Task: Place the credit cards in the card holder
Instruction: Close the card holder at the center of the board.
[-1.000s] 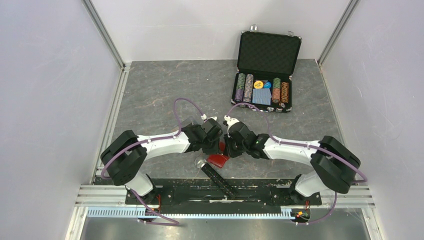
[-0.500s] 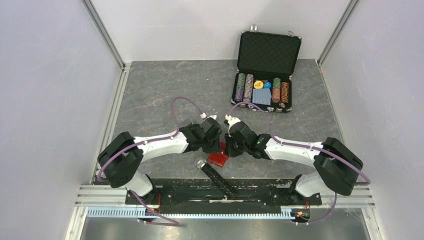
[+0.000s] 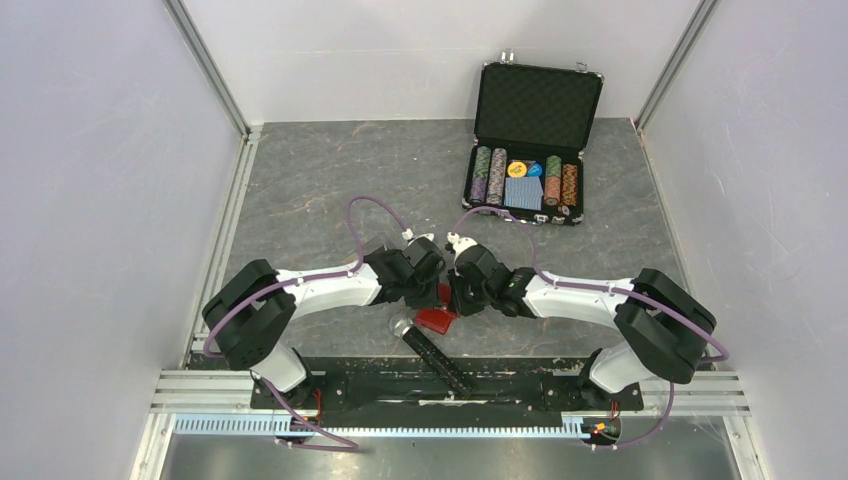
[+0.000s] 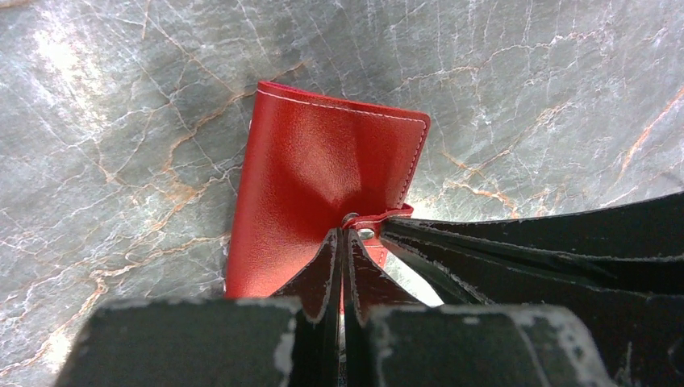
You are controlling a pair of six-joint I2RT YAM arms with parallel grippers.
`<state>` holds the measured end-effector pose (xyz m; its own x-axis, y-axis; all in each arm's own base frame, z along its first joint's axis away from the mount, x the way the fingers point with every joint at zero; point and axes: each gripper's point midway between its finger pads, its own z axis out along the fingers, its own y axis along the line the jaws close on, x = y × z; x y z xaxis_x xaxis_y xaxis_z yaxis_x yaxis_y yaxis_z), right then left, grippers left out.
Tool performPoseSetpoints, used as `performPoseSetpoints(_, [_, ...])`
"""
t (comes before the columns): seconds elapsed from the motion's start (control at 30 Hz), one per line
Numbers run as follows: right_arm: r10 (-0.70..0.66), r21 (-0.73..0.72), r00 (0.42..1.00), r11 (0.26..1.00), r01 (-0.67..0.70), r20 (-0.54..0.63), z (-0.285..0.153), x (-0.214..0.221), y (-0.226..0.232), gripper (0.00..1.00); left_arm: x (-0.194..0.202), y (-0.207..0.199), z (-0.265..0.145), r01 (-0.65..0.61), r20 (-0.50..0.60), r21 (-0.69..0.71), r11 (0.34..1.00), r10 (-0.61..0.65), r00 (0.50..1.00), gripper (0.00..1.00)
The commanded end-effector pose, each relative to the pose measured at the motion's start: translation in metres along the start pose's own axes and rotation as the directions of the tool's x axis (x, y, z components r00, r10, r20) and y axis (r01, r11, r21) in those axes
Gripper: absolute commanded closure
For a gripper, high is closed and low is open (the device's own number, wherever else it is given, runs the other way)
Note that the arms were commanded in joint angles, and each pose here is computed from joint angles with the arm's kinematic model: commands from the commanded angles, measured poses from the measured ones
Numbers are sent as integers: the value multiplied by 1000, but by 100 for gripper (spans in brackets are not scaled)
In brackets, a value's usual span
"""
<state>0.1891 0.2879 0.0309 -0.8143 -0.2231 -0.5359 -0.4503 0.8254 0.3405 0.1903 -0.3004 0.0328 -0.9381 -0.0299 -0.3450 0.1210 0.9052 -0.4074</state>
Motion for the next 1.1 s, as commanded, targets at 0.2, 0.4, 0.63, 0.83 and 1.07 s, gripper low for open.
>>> performPoseSetpoints(0.2, [-5,-107,994,994,16,109,-2,-30,26,100,-2,10,9,29,21,-45,999,-28,999,98])
performPoseSetpoints(0.4, [-6,-53,998,999,9,70,10,-23,16,100,-3,12,8,34,22,-55,998,-33,999,98])
performPoseSetpoints(0.63, [13,47,999,999,-10,-49,23,7,-6,100,-2,15,10,38,14,-68,997,-37,999,98])
performPoseSetpoints(0.83, [13,59,995,998,-7,-101,29,16,-8,100,-1,14,13,39,6,-60,997,-38,999,98])
performPoseSetpoints(1.07, [-14,-69,998,997,18,65,-1,-26,22,100,-14,-7,-2,42,47,36,998,-44,998,98])
